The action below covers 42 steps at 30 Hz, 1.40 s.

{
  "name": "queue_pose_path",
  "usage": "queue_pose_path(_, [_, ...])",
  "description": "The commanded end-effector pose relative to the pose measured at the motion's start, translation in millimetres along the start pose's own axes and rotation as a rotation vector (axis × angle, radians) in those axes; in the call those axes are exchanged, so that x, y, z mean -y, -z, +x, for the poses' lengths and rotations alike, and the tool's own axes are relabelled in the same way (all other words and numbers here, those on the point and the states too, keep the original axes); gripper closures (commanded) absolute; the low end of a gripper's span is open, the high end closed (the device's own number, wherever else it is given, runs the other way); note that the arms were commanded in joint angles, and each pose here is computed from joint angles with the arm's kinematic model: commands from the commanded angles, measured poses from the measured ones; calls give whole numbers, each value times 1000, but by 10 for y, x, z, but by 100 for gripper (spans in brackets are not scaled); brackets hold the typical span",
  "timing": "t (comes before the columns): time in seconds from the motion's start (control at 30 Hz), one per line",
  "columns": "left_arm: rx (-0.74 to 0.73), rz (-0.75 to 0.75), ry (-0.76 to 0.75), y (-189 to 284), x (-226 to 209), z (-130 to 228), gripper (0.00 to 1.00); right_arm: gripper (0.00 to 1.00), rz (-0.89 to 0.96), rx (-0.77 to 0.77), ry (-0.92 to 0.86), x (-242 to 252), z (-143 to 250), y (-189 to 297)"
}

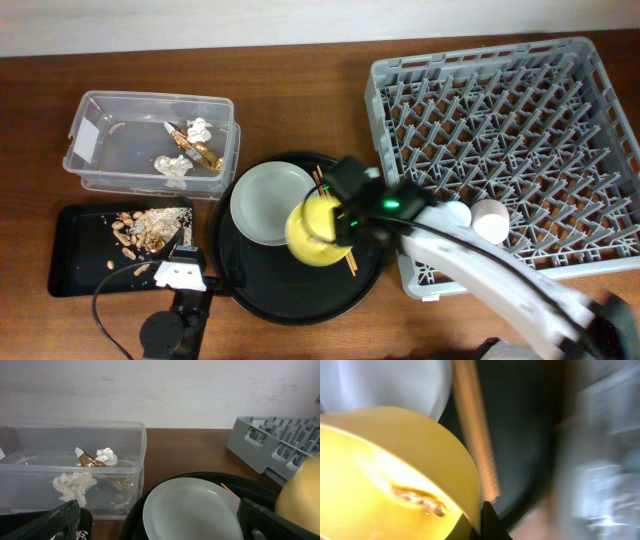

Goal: Sort waste into correct bins and load items into the dishwasher rack
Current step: 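Place the yellow bowl in the back of the dish rack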

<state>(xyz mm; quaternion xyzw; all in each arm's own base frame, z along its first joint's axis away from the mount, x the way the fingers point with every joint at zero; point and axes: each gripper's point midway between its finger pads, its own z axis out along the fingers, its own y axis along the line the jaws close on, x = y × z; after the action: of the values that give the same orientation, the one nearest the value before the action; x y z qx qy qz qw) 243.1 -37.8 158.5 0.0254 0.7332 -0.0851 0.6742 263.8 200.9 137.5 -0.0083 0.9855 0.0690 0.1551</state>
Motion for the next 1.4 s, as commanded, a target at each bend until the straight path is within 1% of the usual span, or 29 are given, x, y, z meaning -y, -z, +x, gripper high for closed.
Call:
queue_pose_path(0.0, [-2, 5, -15, -1, 2, 17, 1, 96, 439, 486, -140, 1096, -744, 799])
queue_pose_path(0.07, [-2, 5, -16, -1, 2, 17, 1, 96, 602, 628, -210, 1452, -892, 1132])
queue_pose_path(0.17, [-2, 5, -15, -1, 2, 17, 1, 96, 860, 769, -294, 1919, -1009, 1539])
queue_pose_path(0.23, [-2, 5, -15, -1, 2, 17, 1, 96, 970, 778, -303, 2115, -1062, 1631])
queue_pose_path(0.37, [-2, 5, -15, -1, 2, 17, 1, 96, 1146, 712, -282, 2449, -1194, 1603])
queue_pose_path(0.5, [-2, 5, -15, -1, 2, 17, 1, 96, 1226, 621, -264, 2697, -1289, 1387])
queue_pose_path(0.63, [-2, 5, -15, -1, 2, 17, 0, 96, 1281, 507, -208, 2829, -1313, 1029])
queue_pose_path(0.67, [-2, 5, -15, -1, 2, 17, 1, 96, 1296, 460, -177, 2858, -1312, 875])
queue_pose_path(0.8, [-2, 5, -16, -1, 2, 17, 1, 96, 1318, 375, -114, 2881, -1295, 543])
queue_pose_path(0.93, [-2, 5, -15, -1, 2, 17, 1, 96, 1336, 272, -11, 2867, -1251, 278])
queue_pose_path(1.07, [-2, 5, -15, -1, 2, 17, 1, 96, 1276, 230, 79, 2644, -1201, 135])
queue_pose_path(1.1, [-2, 5, -15, -1, 2, 17, 1, 91, 1268, 232, 95, 2584, -1198, 126])
queue_pose_path(1.13, [-2, 5, -15, -1, 2, 17, 1, 77, 1260, 235, 118, 2507, -1196, 124])
queue_pose_path(1.17, [-2, 5, -15, -1, 2, 17, 0, 56, 1252, 244, 136, 2430, -1200, 131])
queue_pose_path(1.2, [-2, 5, -16, -1, 2, 17, 1, 52, 1244, 255, 149, 2365, -1204, 145])
queue_pose_path(1.23, [-2, 5, -15, -1, 2, 17, 1, 51, 1236, 269, 157, 2303, -1207, 172])
queue_pose_path(1.27, [-2, 5, -15, -1, 2, 17, 1, 47, 1222, 296, 157, 2219, -1208, 228])
queue_pose_path(1.33, [-2, 5, -15, -1, 2, 17, 1, 37, 1192, 341, 142, 2104, -1200, 343])
queue_pose_path(1.37, [-2, 5, -15, -1, 2, 17, 1, 35, 1153, 359, 133, 2028, -1190, 413])
